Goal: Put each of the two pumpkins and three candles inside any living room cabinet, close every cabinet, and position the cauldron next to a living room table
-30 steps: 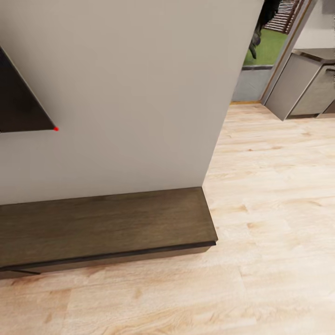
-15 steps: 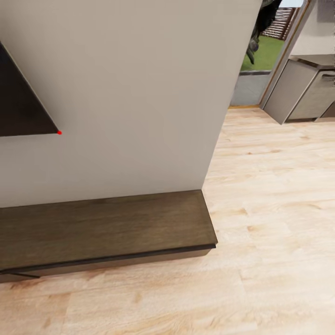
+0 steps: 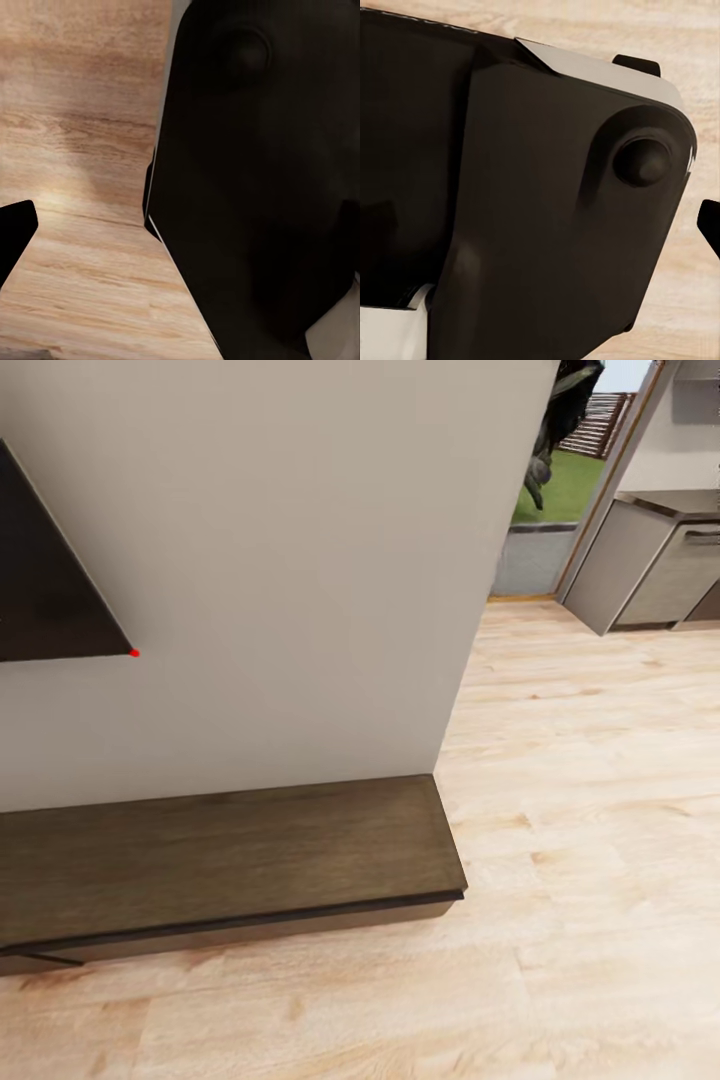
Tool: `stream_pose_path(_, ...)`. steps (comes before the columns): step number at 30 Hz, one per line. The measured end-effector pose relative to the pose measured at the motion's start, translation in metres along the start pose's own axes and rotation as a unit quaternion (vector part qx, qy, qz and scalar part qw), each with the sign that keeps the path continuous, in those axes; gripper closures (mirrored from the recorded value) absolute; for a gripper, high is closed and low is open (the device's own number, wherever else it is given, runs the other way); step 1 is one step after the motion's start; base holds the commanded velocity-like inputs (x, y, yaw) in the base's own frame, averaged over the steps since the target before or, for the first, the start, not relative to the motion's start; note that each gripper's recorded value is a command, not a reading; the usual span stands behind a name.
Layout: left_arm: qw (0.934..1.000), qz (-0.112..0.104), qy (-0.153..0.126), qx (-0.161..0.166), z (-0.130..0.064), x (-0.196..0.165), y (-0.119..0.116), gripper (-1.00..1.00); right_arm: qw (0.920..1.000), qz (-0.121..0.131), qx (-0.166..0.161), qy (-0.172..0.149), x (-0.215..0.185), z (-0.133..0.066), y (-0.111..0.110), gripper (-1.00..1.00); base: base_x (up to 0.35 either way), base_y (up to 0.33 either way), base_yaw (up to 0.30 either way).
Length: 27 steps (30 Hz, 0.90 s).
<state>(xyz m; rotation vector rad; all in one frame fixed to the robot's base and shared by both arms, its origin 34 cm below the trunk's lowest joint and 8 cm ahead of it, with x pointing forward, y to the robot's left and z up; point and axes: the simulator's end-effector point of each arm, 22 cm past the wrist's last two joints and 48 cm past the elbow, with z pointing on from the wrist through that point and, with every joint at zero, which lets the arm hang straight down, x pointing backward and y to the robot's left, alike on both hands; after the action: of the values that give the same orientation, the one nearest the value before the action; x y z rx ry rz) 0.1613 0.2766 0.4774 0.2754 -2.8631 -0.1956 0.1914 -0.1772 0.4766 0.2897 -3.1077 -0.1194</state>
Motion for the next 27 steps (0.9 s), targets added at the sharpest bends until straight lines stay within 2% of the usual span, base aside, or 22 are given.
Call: stream_pose_path(27, 0.9998, -0.002, -0.021, 0.004, -0.006, -0.017, -0.003, -1.0, 0.9998, -0.003, -0.002, -0.019, -0.015, -0.004, 0.004, -1.0, 0.0, 0.0, 0.0)
